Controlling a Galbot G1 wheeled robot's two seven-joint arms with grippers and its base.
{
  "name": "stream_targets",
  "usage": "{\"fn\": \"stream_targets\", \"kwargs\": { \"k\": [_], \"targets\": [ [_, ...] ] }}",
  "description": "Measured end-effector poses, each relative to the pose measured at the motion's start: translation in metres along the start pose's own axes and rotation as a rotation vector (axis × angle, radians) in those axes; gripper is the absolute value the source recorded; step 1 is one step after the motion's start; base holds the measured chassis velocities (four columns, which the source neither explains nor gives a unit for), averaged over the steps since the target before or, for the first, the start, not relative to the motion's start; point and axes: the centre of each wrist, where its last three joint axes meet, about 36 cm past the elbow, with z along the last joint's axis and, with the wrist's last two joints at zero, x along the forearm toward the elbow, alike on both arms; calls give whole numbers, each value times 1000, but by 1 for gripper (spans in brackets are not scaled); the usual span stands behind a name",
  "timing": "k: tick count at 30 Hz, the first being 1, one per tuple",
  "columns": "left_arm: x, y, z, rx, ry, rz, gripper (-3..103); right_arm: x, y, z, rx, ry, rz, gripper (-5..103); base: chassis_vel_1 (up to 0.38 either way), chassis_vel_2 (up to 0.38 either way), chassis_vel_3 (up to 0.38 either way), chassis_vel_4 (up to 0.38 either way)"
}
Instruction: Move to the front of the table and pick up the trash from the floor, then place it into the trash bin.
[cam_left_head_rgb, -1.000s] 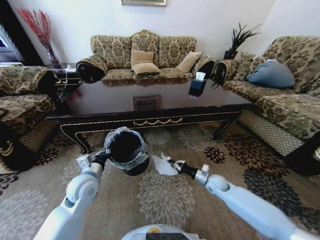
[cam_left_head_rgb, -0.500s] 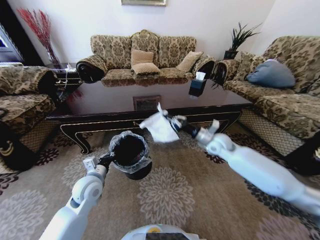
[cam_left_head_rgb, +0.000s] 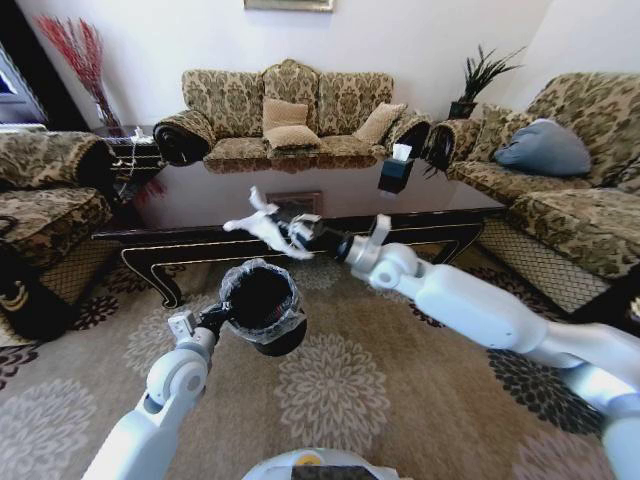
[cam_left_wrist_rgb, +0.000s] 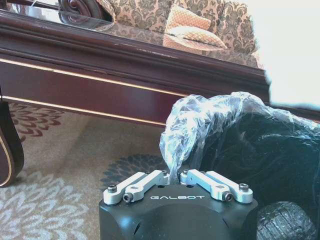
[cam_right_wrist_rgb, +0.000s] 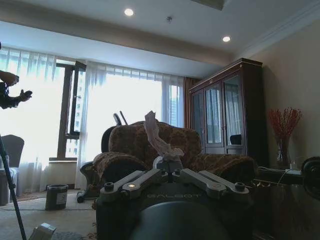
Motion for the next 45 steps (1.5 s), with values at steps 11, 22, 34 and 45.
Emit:
{"fn": "stream_targets", "kwargs": {
  "k": [11,22,34,45],
  "targets": [
    [3,-1,-3,6,-11,4,3,-3,3,47,0,68,-3,0,0,0,0,0],
    [4,1,-4,4,-15,-2,3,-1,15,73,83,50,-6,19,0,0,0,0],
    [2,0,-3,12,-16,0,3,14,-4,52,171,197,-45,63,0,0,0,0],
    [2,-1,-2,15,-14,3,3,22,-21,62,184,277,49,98,0,0,0,0]
  ]
}}
